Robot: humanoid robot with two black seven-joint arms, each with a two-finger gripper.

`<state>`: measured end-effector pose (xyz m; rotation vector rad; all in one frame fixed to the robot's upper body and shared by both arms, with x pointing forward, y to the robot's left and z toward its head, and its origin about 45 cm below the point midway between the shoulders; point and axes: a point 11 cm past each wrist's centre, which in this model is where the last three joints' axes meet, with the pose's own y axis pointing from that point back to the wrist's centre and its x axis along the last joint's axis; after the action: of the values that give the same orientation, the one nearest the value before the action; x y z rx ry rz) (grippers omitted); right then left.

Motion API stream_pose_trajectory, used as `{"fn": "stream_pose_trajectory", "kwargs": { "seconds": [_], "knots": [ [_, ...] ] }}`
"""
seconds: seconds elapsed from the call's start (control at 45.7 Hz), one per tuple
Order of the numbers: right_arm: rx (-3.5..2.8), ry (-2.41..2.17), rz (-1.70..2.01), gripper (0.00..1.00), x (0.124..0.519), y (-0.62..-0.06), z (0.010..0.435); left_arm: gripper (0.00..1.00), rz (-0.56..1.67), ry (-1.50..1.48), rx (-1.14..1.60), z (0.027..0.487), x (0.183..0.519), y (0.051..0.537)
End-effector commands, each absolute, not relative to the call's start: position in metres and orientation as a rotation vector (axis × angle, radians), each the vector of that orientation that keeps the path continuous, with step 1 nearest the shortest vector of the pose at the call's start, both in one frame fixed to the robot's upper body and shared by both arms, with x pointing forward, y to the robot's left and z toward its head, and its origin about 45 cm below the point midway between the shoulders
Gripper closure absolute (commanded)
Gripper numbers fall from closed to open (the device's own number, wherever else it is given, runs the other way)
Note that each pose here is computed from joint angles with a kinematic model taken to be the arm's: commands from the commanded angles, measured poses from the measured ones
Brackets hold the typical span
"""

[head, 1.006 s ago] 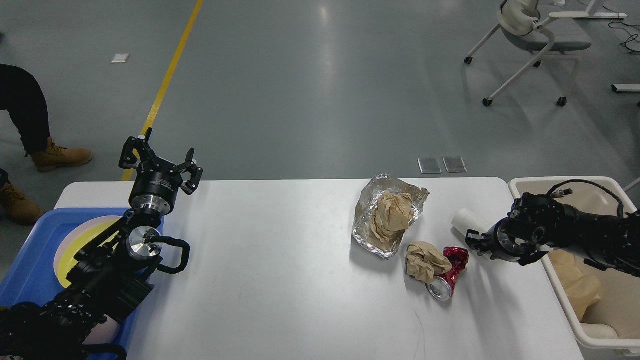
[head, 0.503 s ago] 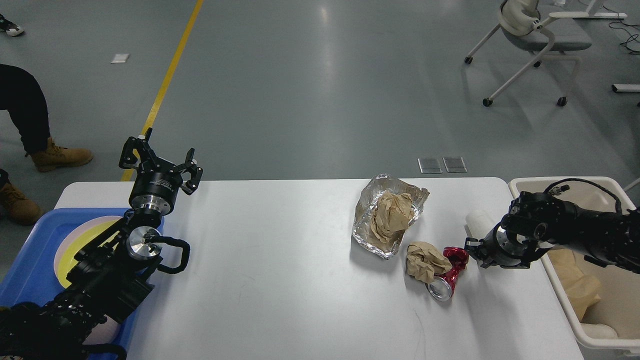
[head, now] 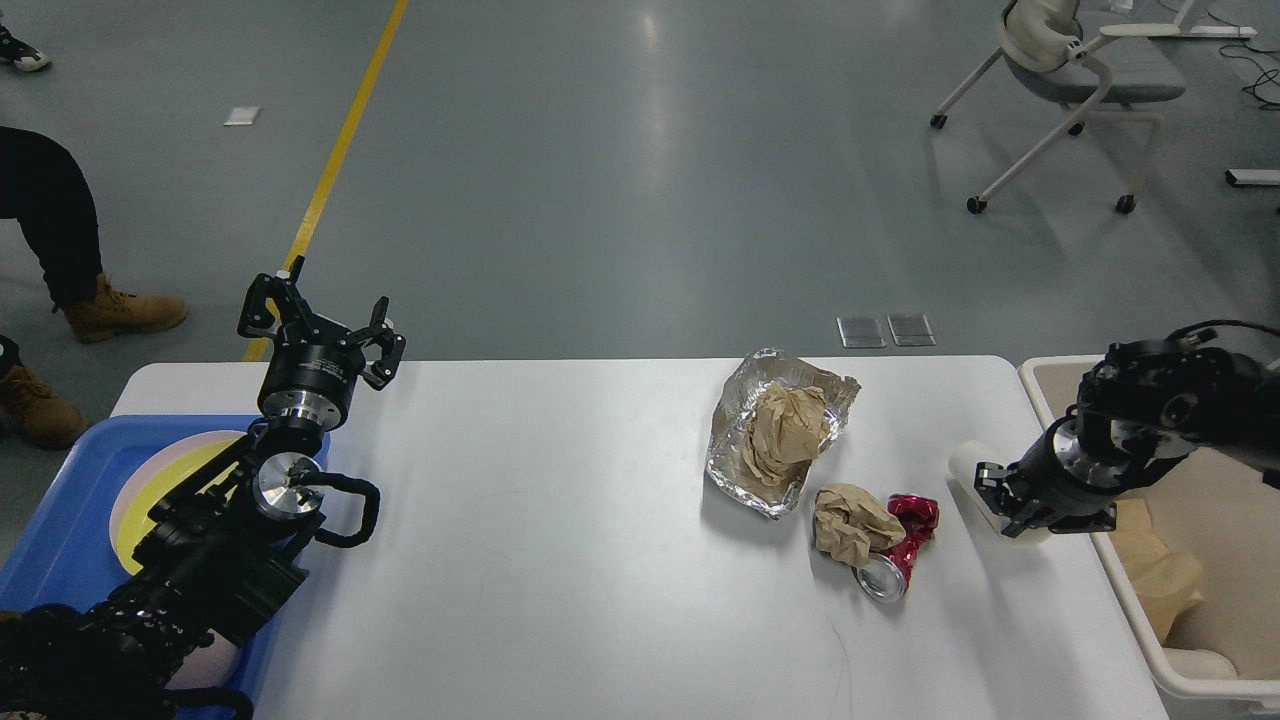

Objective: Tidy desktop
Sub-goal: 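Raise the right gripper away from the table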

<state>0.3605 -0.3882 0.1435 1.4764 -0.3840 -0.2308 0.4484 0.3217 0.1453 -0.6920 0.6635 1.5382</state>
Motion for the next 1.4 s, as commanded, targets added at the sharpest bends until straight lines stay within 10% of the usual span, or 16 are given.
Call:
{"fn": "stream_pose_trajectory", "kwargs": {
  "seconds": [0.0, 0.569, 0.919, 1.094, 1.378],
  "knots": [
    [1.479, -0.406, -0.252, 1.00, 0.365, -0.408, 0.172, 0.04, 1.538, 0.664, -0.692, 0.145, 0.448, 0.322],
    [1.494, -0.405, -0.251, 1.00, 0.370, -0.447, 0.267, 0.04, 1.540, 0.664, -0.691, 0.145, 0.448, 0.322],
    [1.362, -0.423, 0.069, 1.00, 0.420, -0.402, 0.410, 0.04, 1.538, 0.664, -0.692, 0.145, 0.448, 0.322],
    [1.278, -0.373, 0.300, 0.00, 0.441, -0.323, 0.475, 0.04, 1.538, 0.664, -0.692, 0.145, 0.448, 0.322],
    [1.203, -0.271, 0.510, 0.00, 0.422, -0.227, 0.526, 0.04, 1.538, 0.664, -0.692, 0.145, 0.448, 0.322]
  ]
}}
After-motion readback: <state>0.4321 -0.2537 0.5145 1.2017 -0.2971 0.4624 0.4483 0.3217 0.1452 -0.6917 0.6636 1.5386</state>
